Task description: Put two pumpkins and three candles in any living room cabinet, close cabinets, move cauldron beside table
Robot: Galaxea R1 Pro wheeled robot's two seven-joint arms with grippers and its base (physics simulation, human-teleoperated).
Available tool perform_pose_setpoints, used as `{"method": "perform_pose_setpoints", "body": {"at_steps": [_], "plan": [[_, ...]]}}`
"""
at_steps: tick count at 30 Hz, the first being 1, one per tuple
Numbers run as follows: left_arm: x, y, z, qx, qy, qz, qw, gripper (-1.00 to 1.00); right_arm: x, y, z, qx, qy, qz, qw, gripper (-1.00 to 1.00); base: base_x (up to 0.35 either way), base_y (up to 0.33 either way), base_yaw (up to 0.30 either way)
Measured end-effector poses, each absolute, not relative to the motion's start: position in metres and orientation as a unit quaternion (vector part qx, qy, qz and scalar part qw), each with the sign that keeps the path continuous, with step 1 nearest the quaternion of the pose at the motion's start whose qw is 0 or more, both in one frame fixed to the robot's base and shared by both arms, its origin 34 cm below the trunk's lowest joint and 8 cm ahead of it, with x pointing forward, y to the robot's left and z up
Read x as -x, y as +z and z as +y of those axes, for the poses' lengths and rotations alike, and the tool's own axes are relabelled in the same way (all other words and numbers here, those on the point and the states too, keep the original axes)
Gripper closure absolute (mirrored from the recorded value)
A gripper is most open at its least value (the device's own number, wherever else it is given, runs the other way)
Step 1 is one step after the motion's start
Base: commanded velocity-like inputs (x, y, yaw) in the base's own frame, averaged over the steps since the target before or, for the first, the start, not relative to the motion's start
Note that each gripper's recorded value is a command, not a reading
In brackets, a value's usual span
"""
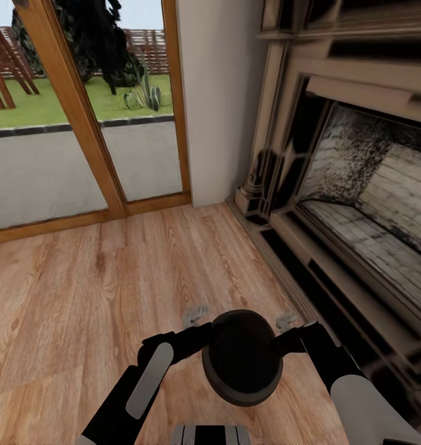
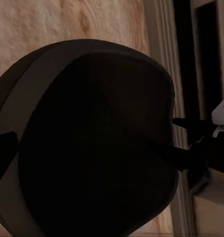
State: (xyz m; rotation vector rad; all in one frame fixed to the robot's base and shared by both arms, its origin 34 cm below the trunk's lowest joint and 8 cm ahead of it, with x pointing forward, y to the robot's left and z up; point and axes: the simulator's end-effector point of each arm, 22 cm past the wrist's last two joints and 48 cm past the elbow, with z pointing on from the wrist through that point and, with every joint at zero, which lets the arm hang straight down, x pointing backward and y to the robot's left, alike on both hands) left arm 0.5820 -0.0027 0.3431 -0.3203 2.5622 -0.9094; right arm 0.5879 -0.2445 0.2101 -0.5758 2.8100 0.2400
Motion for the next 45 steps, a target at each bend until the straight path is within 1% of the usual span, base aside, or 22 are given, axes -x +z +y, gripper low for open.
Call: {"method": "perform_pose_setpoints", "body": {"at_steps": [11, 31, 32, 45], "plan": [[-0.575, 0.331, -0.012, 0.110, -0.327, 0.918, 0.193, -1.00, -0.580, 0.195, -0.245, 0.197, 0.085, 0.970, 0.118, -1.00, 0.000, 0.000, 0.000], [-0.571, 0.332, -0.020, 0.099, -0.332, 0.919, 0.191, -1.00, -0.580, 0.195, -0.245, 0.198, 0.085, 0.970, 0.117, -1.00, 0.000, 0.000, 0.000], [-0.571, 0.332, -0.021, 0.099, -0.332, 0.919, 0.191, -1.00, -0.580, 0.195, -0.245, 0.198, 0.085, 0.970, 0.117, 1.00, 0.000, 0.000, 0.000], [-0.565, 0.319, -0.020, 0.106, -0.326, 0.921, 0.185, -1.00, -0.580, 0.195, -0.244, 0.196, 0.087, 0.970, 0.118, 1.00, 0.000, 0.000, 0.000]]}}
